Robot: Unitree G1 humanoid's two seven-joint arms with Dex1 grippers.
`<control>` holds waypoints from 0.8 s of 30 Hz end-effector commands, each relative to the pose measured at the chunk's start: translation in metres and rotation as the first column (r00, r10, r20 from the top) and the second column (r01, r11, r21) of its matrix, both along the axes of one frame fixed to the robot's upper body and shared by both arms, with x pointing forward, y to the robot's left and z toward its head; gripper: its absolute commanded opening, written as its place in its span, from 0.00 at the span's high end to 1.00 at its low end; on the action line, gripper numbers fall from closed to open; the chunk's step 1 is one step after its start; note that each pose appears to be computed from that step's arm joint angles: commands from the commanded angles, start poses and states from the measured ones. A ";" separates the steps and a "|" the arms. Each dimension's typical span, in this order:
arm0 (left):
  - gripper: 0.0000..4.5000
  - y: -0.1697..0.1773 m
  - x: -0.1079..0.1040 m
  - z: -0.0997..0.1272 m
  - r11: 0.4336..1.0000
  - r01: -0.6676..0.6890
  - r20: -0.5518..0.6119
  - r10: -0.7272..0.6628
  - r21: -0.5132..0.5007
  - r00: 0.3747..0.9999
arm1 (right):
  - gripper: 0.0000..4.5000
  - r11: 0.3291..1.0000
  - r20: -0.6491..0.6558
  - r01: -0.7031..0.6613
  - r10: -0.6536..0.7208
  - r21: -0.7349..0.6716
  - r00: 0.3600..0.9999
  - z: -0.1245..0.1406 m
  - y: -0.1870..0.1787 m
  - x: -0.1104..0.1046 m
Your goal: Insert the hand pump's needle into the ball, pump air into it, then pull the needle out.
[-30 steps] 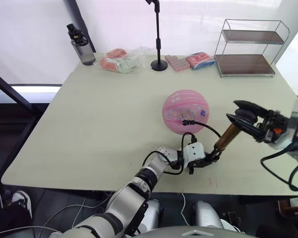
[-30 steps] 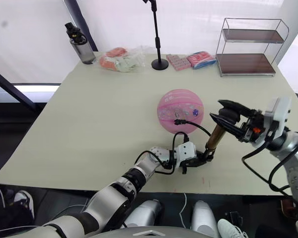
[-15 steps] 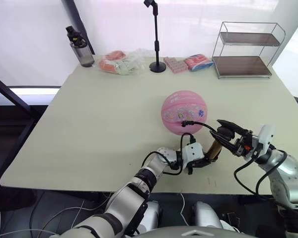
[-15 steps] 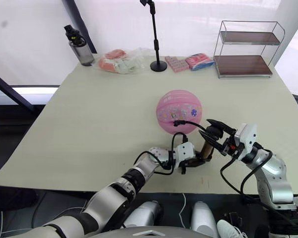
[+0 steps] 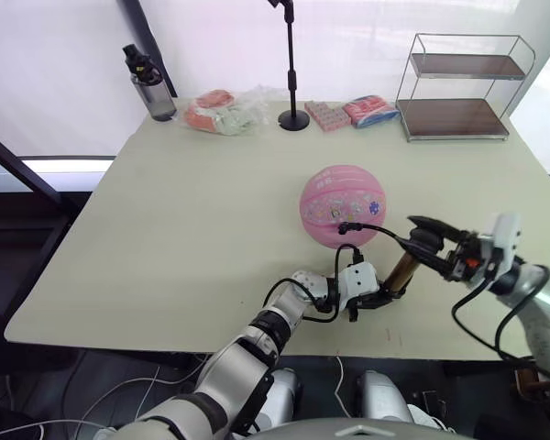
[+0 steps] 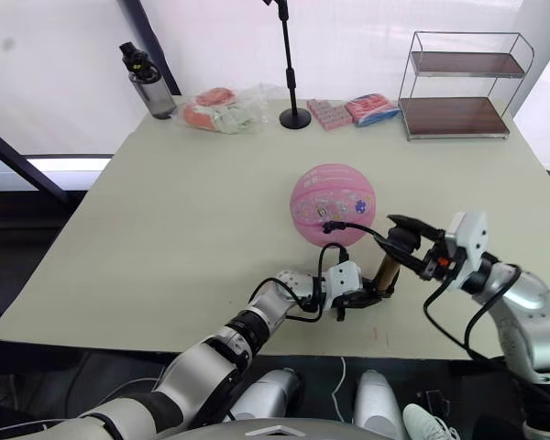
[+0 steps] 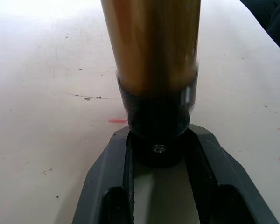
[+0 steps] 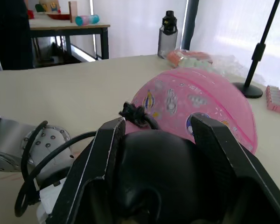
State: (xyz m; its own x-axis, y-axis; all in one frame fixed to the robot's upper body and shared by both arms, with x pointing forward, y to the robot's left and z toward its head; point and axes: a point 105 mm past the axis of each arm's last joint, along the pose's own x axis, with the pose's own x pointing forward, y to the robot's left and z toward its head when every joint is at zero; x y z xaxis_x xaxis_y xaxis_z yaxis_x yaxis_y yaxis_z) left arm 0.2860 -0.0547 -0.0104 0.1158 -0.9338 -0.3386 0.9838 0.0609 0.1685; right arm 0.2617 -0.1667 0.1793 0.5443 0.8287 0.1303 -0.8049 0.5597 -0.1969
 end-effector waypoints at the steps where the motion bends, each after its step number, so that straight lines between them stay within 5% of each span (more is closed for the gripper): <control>1: 0.76 0.032 -0.020 -0.052 0.983 -0.009 -0.134 0.035 0.185 0.990 | 0.57 0.999 0.126 -0.032 0.027 0.044 0.992 0.049 -0.004 -0.012; 15: 0.76 0.031 -0.021 -0.052 0.982 0.004 -0.132 0.021 0.187 0.991 | 0.57 0.997 0.253 -0.059 0.046 0.045 0.966 0.123 -0.009 -0.025; 24: 0.76 0.031 -0.020 -0.051 0.982 -0.002 -0.131 0.027 0.186 0.991 | 0.57 0.999 0.149 -0.039 0.038 0.004 0.988 0.077 -0.005 -0.016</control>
State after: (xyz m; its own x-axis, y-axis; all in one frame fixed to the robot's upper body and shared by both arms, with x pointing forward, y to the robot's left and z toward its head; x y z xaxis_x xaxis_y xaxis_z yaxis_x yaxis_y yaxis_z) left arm 0.2860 -0.0558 -0.0088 0.1104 -0.9348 -0.3376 0.9831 0.0528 0.1753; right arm 0.2469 -0.1725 0.2593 0.4847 0.8441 0.2293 -0.7963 0.5343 -0.2836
